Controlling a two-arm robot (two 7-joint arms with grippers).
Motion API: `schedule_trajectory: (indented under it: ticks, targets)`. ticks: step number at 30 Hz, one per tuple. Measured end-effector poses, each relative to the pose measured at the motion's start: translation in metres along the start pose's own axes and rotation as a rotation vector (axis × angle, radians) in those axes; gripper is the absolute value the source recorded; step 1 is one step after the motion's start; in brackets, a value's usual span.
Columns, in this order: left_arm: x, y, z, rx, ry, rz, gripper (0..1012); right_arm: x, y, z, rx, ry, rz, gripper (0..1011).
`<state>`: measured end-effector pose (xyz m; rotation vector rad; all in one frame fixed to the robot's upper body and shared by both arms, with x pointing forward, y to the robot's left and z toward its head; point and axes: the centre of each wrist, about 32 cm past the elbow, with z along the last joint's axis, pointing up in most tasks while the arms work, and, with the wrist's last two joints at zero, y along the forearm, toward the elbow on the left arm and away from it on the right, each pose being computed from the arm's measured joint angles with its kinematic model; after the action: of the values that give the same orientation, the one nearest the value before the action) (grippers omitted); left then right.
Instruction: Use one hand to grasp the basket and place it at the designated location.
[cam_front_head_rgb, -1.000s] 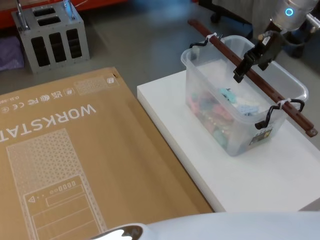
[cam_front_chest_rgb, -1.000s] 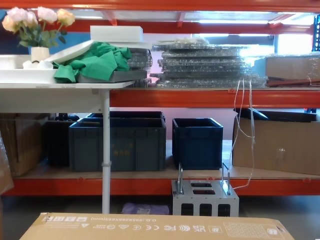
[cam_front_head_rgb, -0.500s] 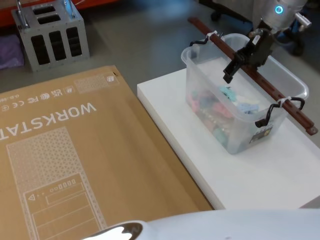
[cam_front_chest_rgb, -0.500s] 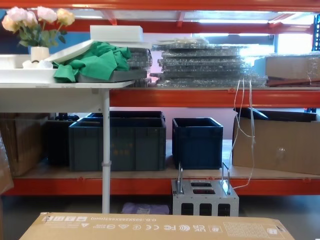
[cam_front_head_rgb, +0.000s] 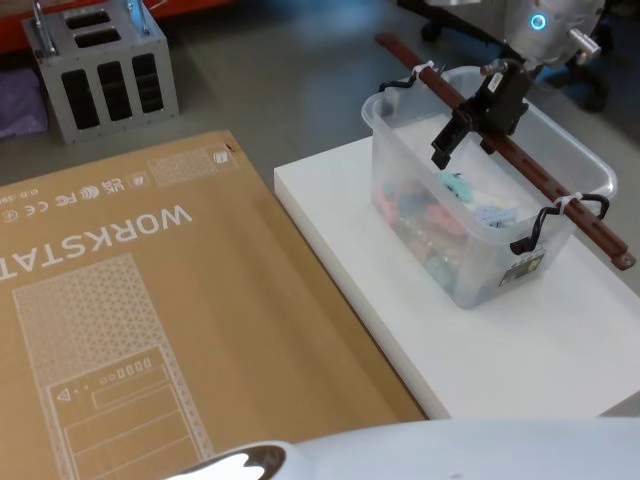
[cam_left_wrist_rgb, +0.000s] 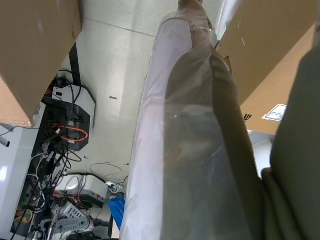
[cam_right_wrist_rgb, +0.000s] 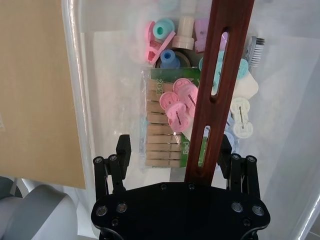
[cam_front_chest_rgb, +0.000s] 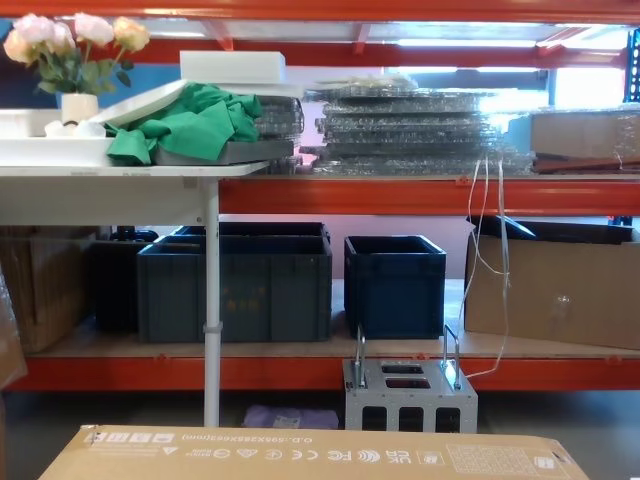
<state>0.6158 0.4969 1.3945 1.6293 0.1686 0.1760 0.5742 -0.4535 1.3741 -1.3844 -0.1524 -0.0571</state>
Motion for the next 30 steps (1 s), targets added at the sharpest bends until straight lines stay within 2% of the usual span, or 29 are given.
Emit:
schedule_trajectory:
  ticks: [5,9,17,23,30]
  targets:
    - [0.0000,0.0000,-0.0001,0.000,0.000,0.000,0,0.003,0.003,0.000,0.002,0.005,0.006,1001]
    - [0.0000,0.0000,-0.0001,0.000,0.000,0.000,0,0.008,0.012,0.003,-0.013,0.006,0.025,1001]
    - [0.0000,0.0000,-0.0002,0.000,0.001,0.000,0,0.010,0.037,0.011,-0.120,0.024,0.053,1001]
    - [0.0000,0.0000,-0.0001,0.000,0.000,0.000,0,0.010,0.049,0.012,-0.153,0.024,0.075,1001]
    - [0.0000,0.0000,0.0000,0.000,0.000,0.000,0,0.010,0.053,0.012,-0.161,0.024,0.083,1001]
